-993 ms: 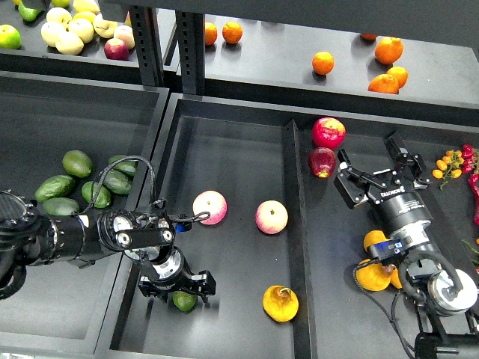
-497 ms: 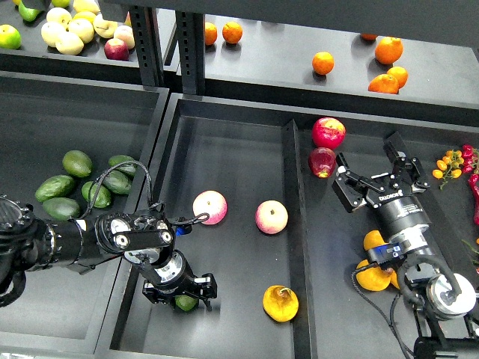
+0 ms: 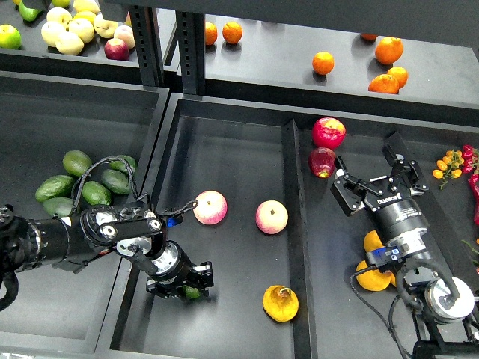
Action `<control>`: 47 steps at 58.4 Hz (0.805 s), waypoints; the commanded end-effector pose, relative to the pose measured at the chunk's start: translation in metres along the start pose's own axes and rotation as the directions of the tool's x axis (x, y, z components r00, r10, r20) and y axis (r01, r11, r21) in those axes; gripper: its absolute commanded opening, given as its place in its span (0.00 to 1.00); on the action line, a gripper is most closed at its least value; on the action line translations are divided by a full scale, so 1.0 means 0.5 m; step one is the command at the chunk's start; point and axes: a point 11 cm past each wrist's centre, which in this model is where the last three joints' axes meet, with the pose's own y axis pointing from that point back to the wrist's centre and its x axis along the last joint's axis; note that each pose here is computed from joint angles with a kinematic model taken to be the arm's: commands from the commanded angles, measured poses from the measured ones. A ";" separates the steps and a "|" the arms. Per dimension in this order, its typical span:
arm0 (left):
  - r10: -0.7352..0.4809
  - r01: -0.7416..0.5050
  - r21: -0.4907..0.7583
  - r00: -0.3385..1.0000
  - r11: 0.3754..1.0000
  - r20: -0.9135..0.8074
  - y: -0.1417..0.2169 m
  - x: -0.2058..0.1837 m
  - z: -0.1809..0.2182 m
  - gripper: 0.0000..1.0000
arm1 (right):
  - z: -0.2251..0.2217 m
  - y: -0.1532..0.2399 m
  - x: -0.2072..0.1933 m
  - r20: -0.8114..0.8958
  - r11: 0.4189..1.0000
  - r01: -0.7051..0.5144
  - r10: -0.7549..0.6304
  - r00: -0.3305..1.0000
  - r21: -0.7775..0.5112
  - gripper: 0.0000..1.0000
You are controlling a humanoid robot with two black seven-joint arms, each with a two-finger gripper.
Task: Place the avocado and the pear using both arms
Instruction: 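Lower the left gripper onto the avocado and close on it, then lift the avocado and carry it to the avocado bin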
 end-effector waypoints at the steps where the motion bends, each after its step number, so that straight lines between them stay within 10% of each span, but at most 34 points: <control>1: 0.025 -0.026 -0.040 0.999 0.999 -0.026 0.025 0.025 0.014 0.18 | 0.001 0.002 0.002 0.002 1.000 -0.003 0.003 1.000 -0.001 1.00; 47: 0.340 -0.407 -0.086 0.845 0.909 -0.412 0.344 0.309 -0.173 0.20 | -0.066 0.007 -0.051 -0.019 0.991 0.091 -0.089 0.996 0.097 1.00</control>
